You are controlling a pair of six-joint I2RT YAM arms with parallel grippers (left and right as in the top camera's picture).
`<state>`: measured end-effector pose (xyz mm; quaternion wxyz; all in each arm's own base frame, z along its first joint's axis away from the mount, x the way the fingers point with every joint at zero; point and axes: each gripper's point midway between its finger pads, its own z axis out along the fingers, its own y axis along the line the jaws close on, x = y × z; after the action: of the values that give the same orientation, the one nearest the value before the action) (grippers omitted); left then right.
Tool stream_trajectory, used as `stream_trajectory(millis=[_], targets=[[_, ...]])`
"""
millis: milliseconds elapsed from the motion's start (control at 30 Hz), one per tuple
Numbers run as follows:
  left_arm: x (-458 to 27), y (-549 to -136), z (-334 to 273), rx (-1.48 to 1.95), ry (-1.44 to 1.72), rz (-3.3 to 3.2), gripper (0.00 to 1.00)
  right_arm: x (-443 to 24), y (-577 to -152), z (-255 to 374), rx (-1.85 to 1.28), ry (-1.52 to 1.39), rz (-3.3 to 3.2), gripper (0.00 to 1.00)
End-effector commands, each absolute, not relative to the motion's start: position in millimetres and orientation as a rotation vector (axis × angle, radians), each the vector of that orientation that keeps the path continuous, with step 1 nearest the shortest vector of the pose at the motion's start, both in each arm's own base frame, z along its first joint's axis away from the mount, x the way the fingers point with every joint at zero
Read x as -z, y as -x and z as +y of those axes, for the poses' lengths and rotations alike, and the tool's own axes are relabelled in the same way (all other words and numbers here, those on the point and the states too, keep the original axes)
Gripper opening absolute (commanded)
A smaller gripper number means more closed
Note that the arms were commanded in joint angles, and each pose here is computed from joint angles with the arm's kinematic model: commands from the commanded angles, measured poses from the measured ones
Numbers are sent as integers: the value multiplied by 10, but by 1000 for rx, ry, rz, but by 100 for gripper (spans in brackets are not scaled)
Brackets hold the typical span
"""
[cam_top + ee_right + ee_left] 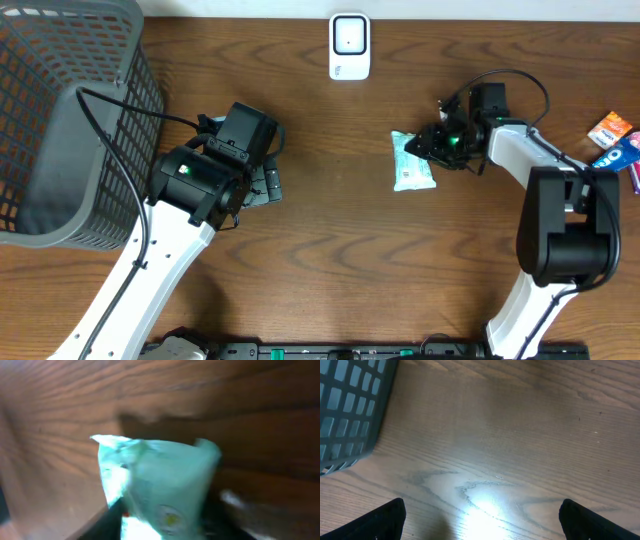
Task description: Scan the item barcode
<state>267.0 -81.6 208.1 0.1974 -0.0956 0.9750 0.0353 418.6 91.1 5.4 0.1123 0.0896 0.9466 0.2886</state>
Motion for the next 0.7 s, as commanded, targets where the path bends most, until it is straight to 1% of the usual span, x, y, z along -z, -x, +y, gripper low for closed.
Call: stream_trajectory(millis=[0,167,300,433,533,667], targets=[[-2059,-2671,-802,-110,273,2737,98,435,-3939,843,-776,-343,2918,1],[-2059,-2671,-802,-110,273,2737,98,281,-4042,767,-726,-320,2875,1],[-2059,-2671,-802,-110,273,2737,98,-81,-4189,626,-542,-292,2808,1],[-2059,-2671,-802,-110,273,2737,98,-521,-4248,316,-80,-298,2715,1],[-2059,-2671,-802,-110,273,2737,98,-854,-4215,203,276,-284,2599,1],[-2058,-2671,-802,-110,273,2737,98,-1038,-4142,203,641,-226,2470,1]])
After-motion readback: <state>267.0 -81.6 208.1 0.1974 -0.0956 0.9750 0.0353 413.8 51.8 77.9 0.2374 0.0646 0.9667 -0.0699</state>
